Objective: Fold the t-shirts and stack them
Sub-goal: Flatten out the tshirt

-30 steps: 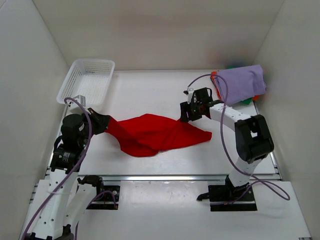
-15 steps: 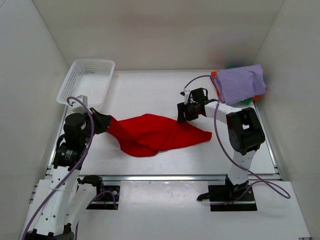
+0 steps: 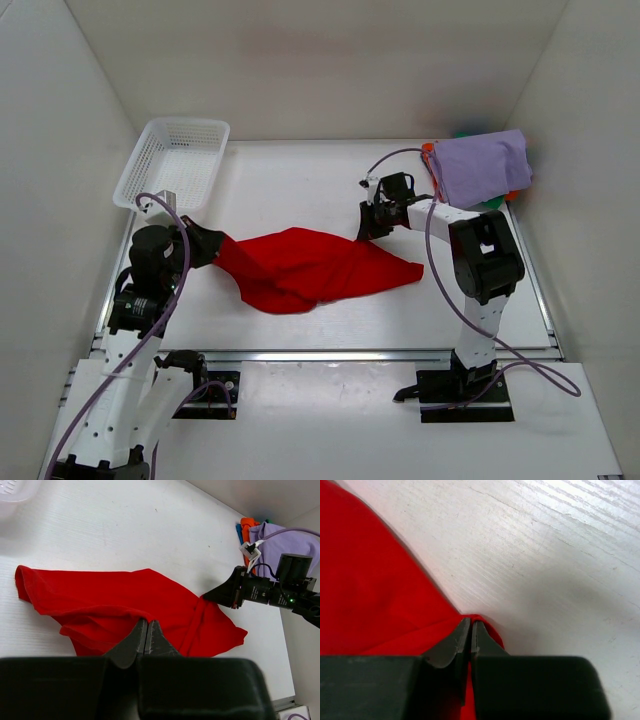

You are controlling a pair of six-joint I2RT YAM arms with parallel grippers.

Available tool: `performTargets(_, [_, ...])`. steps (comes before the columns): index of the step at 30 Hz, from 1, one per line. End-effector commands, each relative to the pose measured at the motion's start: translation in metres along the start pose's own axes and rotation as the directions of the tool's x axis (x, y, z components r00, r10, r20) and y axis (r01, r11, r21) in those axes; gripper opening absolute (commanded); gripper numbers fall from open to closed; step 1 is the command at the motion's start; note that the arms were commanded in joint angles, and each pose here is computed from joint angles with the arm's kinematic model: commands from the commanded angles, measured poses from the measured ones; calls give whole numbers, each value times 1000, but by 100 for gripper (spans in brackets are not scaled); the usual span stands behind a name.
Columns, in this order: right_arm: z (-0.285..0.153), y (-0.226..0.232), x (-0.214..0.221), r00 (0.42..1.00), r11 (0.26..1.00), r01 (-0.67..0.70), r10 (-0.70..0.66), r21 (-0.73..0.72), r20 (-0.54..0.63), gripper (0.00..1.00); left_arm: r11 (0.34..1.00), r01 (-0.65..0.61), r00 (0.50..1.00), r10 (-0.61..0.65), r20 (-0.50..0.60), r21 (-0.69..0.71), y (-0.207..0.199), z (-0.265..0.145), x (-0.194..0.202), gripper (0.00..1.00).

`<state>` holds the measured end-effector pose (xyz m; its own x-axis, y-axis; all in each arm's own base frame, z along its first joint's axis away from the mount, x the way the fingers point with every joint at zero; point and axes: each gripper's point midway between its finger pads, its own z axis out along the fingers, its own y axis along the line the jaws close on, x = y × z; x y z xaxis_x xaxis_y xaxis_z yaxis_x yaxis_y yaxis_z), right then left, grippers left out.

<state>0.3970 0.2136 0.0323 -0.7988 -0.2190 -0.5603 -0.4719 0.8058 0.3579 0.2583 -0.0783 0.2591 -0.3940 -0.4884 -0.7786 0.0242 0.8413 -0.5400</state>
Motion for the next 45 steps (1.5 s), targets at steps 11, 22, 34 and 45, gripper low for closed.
performTargets(11, [-139,58,-119,895,994,108,-106,20,434,0,996,-71,988,63,141,52,-41,-12,-76,0])
performTargets(22, [-332,104,-135,625,985,170,-135,35,769,0,977,-143,901,63,429,158,-133,-84,-212,0])
performTargets(34, [-378,100,-83,562,987,92,-160,131,812,0,977,-146,866,51,497,154,-135,-126,-220,0])
performTargets(45, [-486,145,-96,355,968,138,-248,212,901,0,931,-216,830,18,557,293,-189,-168,-259,0])
